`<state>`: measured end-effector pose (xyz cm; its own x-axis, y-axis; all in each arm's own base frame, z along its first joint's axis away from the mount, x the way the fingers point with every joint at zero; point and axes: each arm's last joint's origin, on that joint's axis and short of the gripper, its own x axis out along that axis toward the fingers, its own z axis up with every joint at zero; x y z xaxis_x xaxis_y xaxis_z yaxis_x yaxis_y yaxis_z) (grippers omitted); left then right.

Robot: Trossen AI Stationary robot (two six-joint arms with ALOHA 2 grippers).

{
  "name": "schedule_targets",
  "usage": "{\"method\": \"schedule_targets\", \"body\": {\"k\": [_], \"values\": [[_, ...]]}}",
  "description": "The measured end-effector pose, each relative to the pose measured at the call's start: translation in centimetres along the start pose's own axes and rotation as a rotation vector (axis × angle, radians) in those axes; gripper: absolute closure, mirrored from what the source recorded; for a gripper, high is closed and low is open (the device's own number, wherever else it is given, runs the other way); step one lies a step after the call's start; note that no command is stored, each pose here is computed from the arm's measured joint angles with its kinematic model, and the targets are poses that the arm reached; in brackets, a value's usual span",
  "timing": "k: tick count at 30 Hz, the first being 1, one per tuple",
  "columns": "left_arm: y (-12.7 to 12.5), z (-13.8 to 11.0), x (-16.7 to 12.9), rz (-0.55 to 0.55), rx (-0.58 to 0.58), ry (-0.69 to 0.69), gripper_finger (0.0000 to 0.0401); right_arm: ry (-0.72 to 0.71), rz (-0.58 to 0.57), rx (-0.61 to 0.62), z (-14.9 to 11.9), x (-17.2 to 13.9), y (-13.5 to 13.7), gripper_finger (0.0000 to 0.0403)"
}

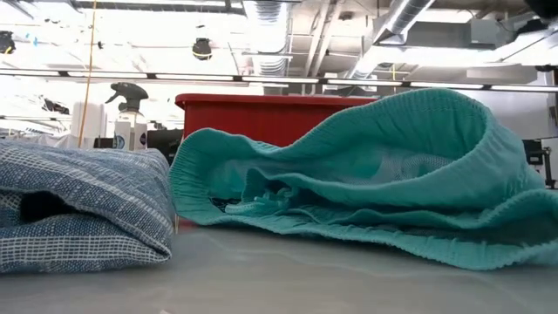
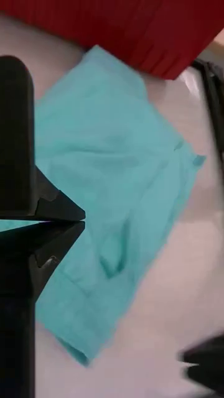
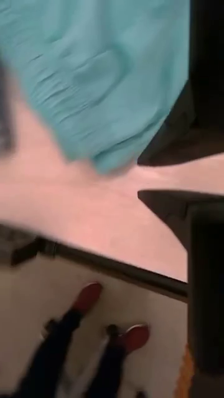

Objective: Fold Laundry from Bin
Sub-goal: Fold the light blue shorts from the red organizer bin

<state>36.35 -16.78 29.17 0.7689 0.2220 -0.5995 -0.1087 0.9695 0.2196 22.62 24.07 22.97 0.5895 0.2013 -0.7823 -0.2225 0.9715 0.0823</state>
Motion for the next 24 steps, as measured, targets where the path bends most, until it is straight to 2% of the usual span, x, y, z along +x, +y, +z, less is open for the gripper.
{"method": "schedule_targets", "body": {"k": [4, 7, 10, 20, 24], "values": [[1.3, 0.6, -2.1, -0.058, -0.027, 0.004, 0.0401, -0.042, 0.049, -0.211, 0.3, 0.8, 0.8, 0.0237], [2.3, 1.0, -3.6, -0.062, -0.044, -0.006, 0.0401, -0.010, 0.027, -0.267, 0.4, 2.3, 0.7, 0.0184], [3.0, 1.3, -4.9, -0.059, -0.065, -0.019, 0.0401, 0.040, -0.045, -0.343, 0.2, 4.0, 0.5, 0.0150], [3.3, 0.2, -5.1, -0.021, -0.062, 0.074, 0.0401, 0.168, -0.182, -0.469, 0.2, 10.1, 0.3, 0.0141], [3.2, 0.2, -5.2, 0.000, -0.056, 0.062, 0.0401, 0.229, -0.252, -0.427, -0.1, 11.8, -0.3, 0.0142]]}}
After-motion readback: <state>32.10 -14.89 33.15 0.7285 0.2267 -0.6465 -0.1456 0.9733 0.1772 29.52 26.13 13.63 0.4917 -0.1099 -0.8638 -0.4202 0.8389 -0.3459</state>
